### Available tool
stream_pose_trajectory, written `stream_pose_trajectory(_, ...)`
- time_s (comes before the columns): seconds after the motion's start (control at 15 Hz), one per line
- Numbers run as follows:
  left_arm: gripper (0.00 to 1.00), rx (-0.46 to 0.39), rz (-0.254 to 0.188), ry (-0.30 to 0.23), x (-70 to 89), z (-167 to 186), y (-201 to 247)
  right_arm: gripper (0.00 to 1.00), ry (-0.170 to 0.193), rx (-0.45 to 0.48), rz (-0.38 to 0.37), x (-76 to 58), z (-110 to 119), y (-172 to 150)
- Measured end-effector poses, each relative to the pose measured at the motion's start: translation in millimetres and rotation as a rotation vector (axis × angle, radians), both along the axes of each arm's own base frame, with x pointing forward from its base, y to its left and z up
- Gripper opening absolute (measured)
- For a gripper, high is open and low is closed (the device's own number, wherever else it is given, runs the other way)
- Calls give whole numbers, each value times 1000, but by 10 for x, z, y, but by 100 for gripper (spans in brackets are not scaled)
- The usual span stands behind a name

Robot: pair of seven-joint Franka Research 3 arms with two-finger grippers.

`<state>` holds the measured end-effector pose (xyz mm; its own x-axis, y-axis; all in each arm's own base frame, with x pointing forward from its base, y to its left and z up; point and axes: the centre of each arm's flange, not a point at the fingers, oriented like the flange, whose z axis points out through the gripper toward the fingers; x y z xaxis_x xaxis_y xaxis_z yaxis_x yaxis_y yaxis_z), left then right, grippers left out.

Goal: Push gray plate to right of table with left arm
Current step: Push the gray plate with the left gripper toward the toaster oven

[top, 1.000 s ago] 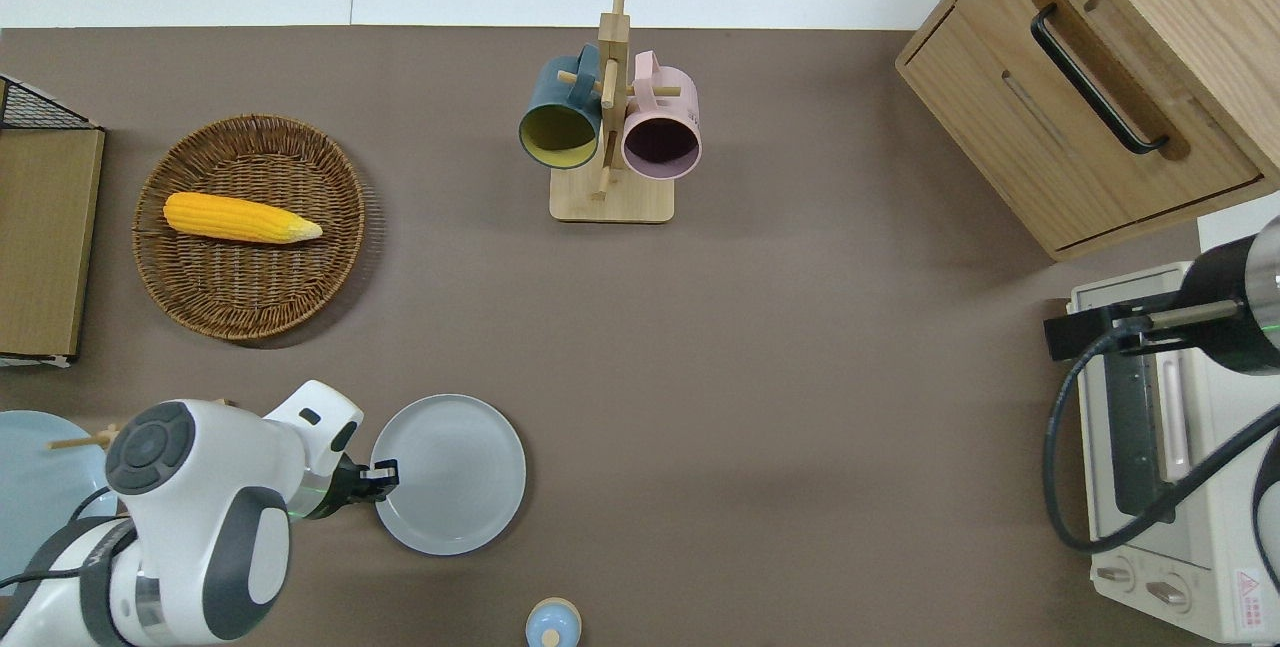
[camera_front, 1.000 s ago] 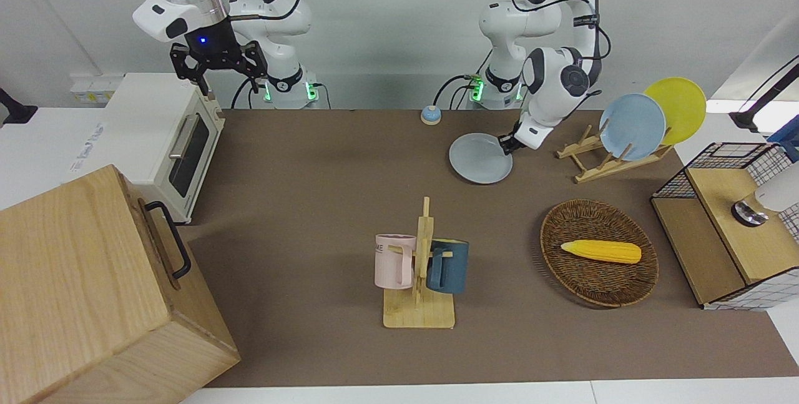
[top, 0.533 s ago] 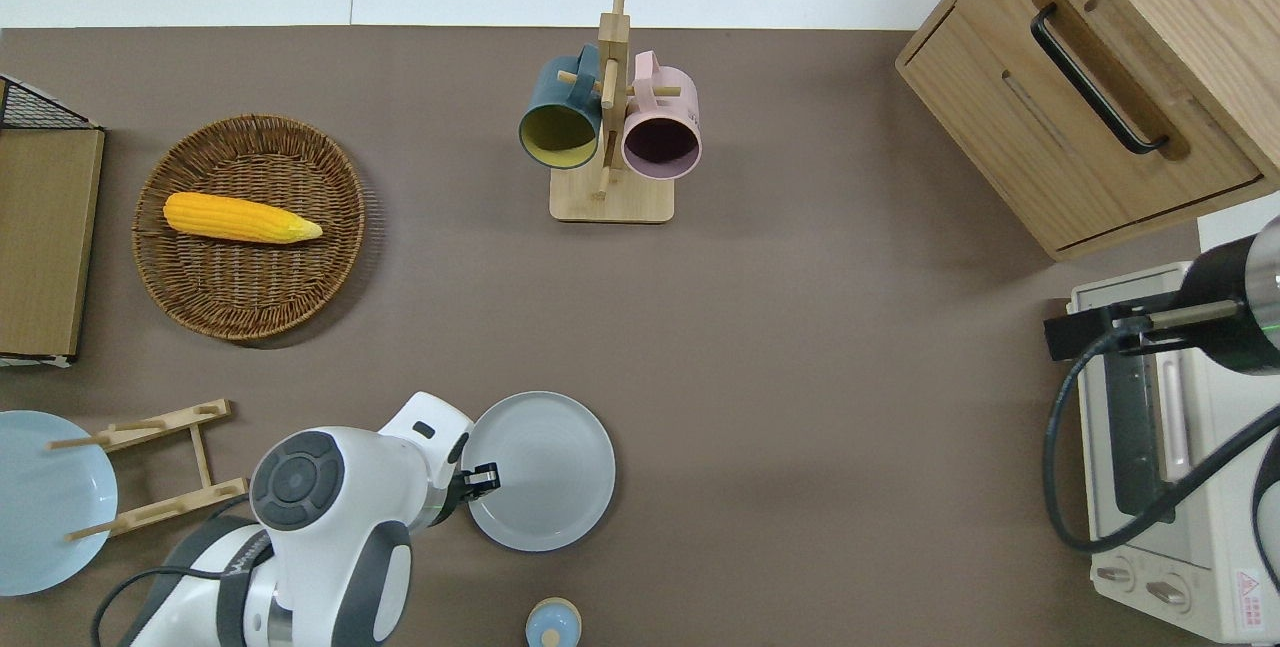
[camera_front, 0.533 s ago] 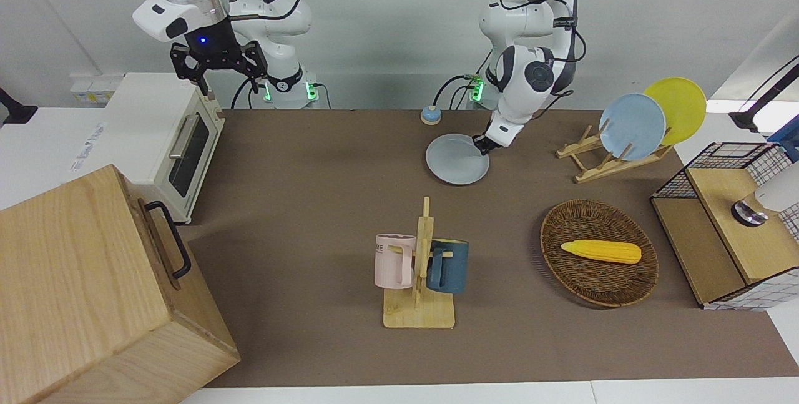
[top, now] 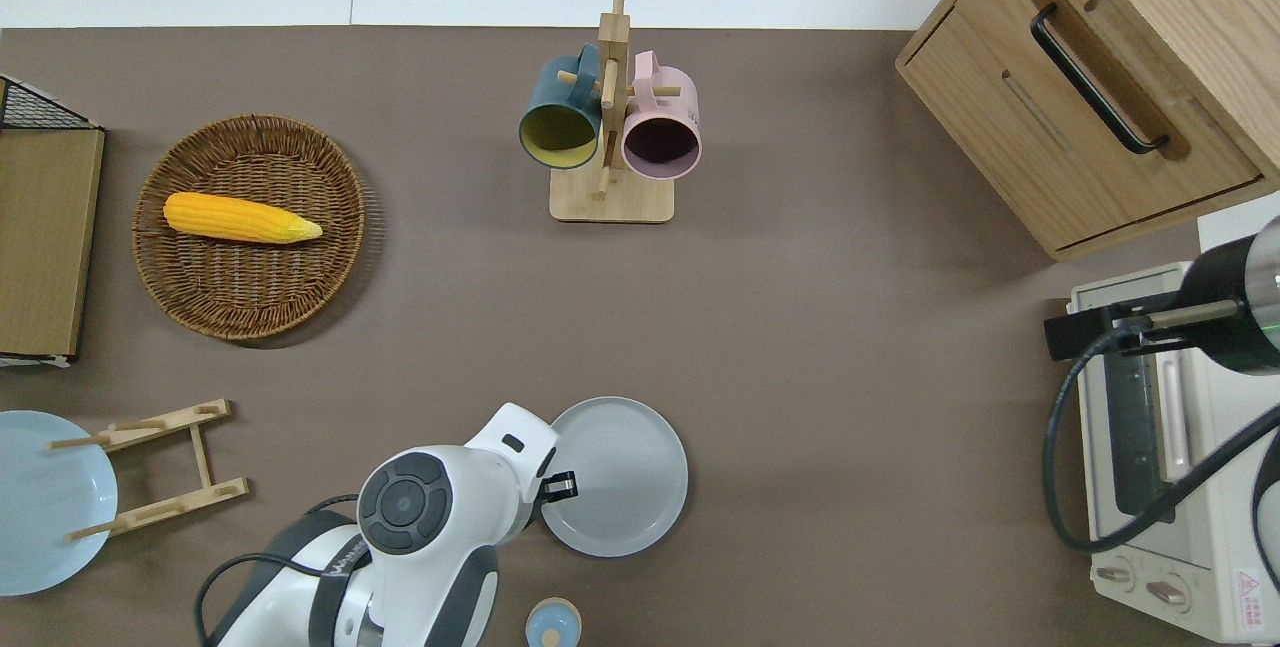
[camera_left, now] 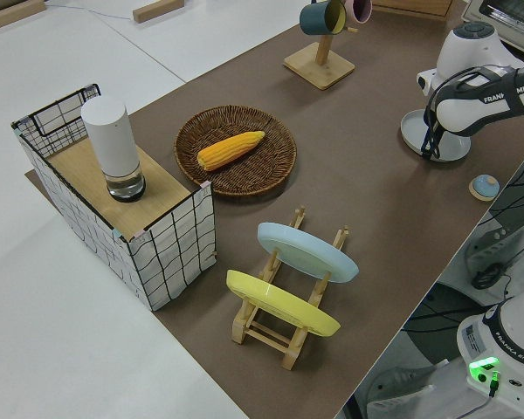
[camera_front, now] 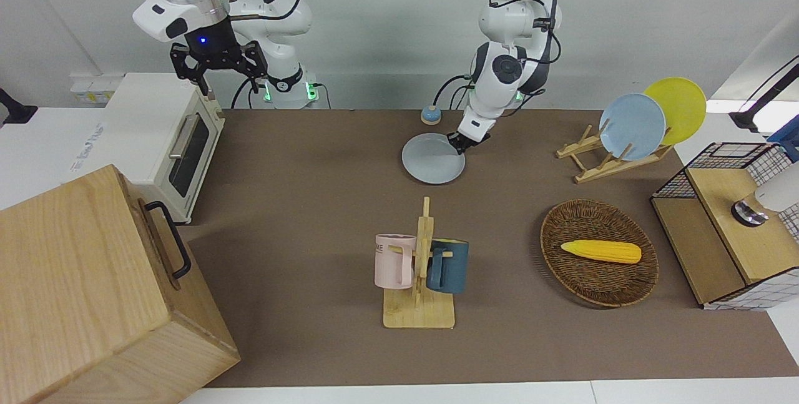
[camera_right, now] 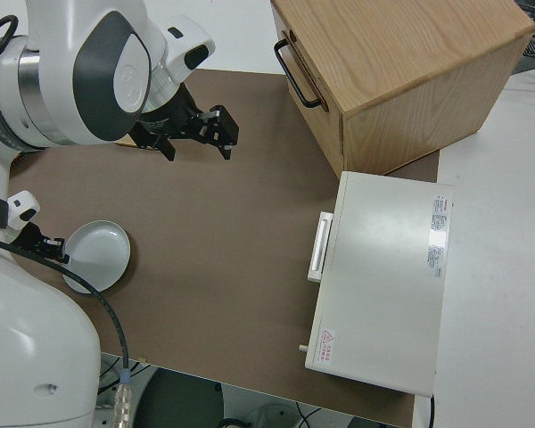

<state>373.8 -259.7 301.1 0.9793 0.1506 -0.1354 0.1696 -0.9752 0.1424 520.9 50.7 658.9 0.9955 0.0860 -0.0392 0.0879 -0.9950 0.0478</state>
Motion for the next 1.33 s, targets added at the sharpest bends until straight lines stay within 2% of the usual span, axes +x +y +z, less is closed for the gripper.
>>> stream_pose_trajectory(0.4,3,-55,-5,-34,-25,-20,-372,100,0,0,0,0,0,0)
stream_pose_trajectory(0.73,3,-100,32,-19,-86,-37,-809,100,0,0,0,0,0,0)
stream_pose_trajectory(1.33,3,-154,82,-30,-119,-63,-1306,100,0,0,0,0,0,0)
